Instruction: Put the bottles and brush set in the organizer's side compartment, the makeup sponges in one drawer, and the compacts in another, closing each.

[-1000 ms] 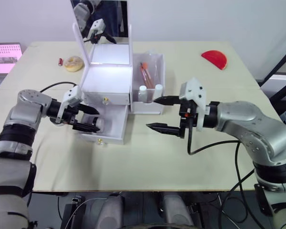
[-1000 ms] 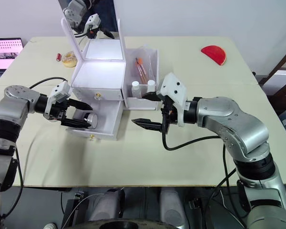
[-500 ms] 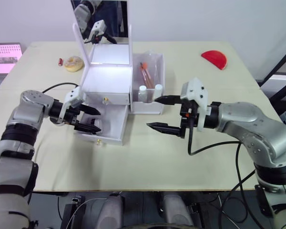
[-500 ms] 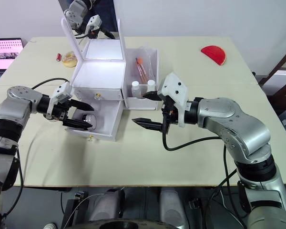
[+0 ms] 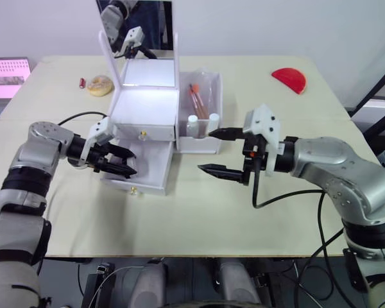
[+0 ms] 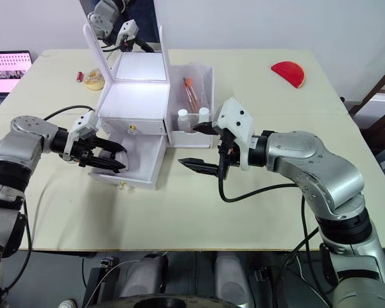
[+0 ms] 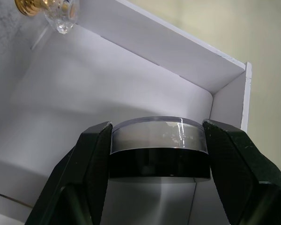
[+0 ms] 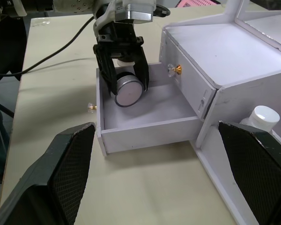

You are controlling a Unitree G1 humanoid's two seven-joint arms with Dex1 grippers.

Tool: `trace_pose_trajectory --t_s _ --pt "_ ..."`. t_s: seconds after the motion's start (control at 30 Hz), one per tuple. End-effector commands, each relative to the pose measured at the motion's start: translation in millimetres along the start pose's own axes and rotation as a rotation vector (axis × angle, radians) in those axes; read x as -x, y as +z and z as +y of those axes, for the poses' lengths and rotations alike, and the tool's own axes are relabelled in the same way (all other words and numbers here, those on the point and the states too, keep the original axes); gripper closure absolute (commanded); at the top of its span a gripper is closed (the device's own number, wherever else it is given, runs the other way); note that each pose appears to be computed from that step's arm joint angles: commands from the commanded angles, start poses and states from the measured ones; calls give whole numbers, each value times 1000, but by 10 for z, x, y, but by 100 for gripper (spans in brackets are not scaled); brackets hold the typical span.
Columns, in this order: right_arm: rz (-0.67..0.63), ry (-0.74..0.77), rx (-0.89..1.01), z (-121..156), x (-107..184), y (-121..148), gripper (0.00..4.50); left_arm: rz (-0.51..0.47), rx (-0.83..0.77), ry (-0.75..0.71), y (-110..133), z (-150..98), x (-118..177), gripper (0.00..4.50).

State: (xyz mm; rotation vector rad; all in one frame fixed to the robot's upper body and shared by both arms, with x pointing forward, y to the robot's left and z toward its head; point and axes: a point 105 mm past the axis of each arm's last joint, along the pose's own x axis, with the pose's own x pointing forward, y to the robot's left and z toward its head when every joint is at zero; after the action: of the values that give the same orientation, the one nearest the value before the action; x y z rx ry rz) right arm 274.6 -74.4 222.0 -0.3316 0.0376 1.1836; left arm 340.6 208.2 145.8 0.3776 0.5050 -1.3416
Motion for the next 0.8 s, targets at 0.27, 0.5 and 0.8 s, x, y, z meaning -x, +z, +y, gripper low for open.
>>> trace_pose_trajectory --t_s 0.27,0.5,0.8 --pt "-34 5 37 -10 -4 89 0 -131 -66 48 488 -99 329 202" --pt "-42 29 36 10 -40 80 0 -131 -35 147 461 -314 721 202" --pt "-54 60 28 28 -83 67 0 -74 55 447 269 -480 1551 202"
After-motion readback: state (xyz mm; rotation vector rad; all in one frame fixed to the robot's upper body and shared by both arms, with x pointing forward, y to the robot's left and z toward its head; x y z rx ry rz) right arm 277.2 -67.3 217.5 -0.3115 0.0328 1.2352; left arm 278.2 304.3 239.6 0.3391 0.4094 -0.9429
